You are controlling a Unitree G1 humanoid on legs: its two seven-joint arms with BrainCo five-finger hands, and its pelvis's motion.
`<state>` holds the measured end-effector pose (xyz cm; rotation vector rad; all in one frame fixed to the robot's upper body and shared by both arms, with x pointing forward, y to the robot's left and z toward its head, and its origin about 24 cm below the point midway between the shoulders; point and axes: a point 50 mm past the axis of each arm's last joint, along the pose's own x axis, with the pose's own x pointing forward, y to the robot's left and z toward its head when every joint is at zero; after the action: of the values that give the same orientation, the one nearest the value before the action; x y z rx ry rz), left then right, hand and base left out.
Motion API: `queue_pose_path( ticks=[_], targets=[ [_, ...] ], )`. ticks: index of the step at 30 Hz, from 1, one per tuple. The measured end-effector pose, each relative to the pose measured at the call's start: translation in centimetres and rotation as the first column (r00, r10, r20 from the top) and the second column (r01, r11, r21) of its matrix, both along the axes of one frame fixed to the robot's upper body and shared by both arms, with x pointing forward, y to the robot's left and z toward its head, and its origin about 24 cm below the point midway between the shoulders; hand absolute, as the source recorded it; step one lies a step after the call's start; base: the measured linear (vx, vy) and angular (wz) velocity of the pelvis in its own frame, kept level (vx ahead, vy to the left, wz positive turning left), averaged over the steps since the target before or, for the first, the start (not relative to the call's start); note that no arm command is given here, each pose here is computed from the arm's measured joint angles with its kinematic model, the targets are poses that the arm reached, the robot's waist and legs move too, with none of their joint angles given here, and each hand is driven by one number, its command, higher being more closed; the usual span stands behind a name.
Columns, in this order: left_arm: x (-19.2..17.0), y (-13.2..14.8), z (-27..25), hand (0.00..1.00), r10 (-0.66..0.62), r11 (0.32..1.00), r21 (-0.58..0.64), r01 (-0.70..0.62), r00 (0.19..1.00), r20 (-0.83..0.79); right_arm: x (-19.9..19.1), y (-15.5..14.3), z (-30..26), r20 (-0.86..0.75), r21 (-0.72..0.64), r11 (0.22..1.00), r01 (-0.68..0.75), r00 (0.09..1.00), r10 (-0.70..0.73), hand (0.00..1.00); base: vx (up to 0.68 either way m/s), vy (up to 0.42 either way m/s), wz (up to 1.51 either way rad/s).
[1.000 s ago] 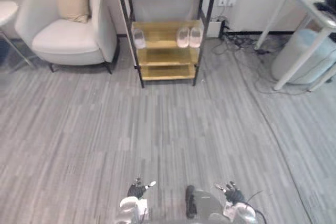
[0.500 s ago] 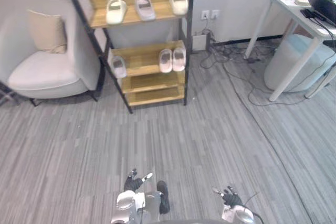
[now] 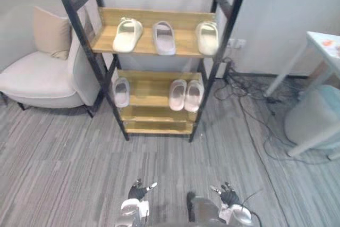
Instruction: Organize the slippers on the shoe rack
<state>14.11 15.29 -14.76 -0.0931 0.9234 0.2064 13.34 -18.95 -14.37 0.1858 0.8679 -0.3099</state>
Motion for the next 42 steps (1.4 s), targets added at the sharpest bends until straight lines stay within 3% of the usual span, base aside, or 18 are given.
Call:
queue_pose_path(
  ticks=[9, 18, 42],
  targets=[
    [0.8, 0.1, 0.5, 0.0, -0.007, 1.0, 0.008, 0.006, 0.999, 0.053, -0.2, -0.1, 0.0, -0.001, 0.004, 1.0, 0.029, 1.0, -0.029, 0.0, 0.32, -0.127, 0.13],
    [0.6, 0.3, 0.5, 0.0, -0.017, 1.0, 0.019, 0.016, 0.999, 0.05, -1.4, 1.8, -0.7, -0.055, 0.042, 0.999, -0.014, 0.998, 0.016, 0.0, 0.33, 0.245, -0.27],
    [-0.9, -0.4, -0.4, 0.0, -0.045, 0.999, 0.005, 0.046, 0.999, -0.026, -1.2, 0.4, -0.6, -0.045, 0.009, 1.0, 0.016, 0.999, -0.016, 0.0, 0.13, -0.018, 0.09]
  ],
)
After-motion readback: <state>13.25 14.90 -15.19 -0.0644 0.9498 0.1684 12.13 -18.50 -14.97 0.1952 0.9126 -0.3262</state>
